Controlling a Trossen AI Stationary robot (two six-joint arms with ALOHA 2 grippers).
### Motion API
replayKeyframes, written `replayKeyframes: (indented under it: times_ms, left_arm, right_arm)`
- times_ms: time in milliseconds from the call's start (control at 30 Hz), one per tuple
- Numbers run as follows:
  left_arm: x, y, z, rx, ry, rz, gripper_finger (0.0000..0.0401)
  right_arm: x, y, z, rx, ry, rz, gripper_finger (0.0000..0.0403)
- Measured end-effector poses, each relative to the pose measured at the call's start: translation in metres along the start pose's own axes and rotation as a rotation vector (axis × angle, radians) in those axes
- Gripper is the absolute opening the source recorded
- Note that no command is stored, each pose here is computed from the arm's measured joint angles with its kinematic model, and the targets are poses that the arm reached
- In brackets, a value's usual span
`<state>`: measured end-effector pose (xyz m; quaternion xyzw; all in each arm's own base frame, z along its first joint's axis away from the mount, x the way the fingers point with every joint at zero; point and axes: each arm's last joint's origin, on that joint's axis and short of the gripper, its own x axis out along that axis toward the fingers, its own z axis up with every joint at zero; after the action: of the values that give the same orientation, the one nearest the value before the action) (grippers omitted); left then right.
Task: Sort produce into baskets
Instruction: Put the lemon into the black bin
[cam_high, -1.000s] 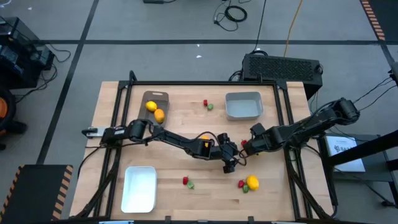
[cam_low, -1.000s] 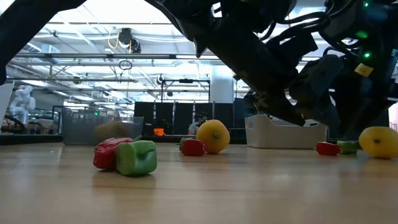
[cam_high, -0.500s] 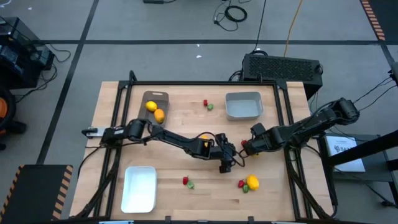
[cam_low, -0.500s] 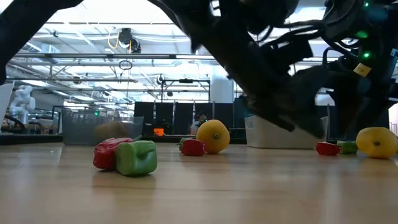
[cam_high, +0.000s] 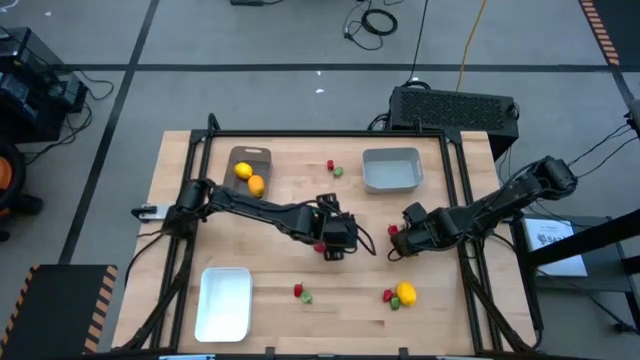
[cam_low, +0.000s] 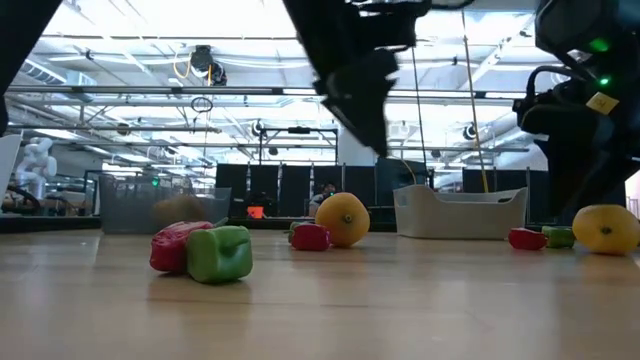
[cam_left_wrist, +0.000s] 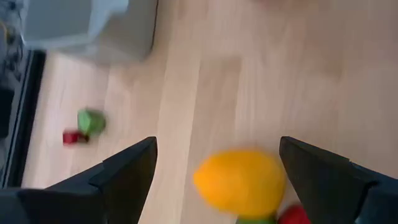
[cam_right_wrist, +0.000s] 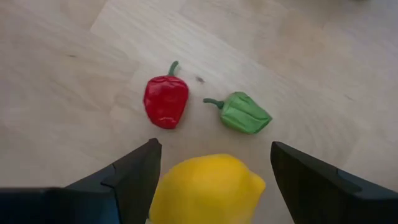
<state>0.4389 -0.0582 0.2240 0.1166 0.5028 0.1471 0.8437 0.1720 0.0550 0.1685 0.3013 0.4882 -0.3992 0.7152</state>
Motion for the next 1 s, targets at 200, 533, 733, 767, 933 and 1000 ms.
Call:
replayKeyframes:
  times_ms: [200, 533, 733, 767, 933, 1000]
  left_arm:
    - [0.008, 0.001, -0.002, -0.071, 0.025, -0.013, 0.0345]
    - [0.015, -0.003, 0.001, -0.01, -0.008, -0.017, 0.0345]
    - [0.014, -0.002, -0.002, 0.018, 0.016, 0.037, 0.0345]
    - [0.012, -0.002, -0.003, 0.027, 0.027, 0.058, 0.0345]
    - [0.004, -0.003, -0.009, 0.064, 0.06, 0.144, 0.0345]
    - [0.0, -0.008, -0.01, 0.094, 0.059, 0.172, 0.0345]
  right_arm:
    - [0.0, 0.001, 0.0, -0.005, 0.0, 0.006, 0.029]
    - [-0.013, 0.001, 0.011, 0.045, 0.034, -0.043, 0.029]
    - [-0.032, 0.013, 0.018, 0.032, 0.027, 0.015, 0.029]
    - [-0.035, 0.015, 0.017, 0.031, 0.032, 0.025, 0.029]
    - [-0.042, 0.017, 0.008, 0.108, 0.072, 0.036, 0.029]
    - [-0.043, 0.017, 0.003, 0.163, 0.08, 0.024, 0.029]
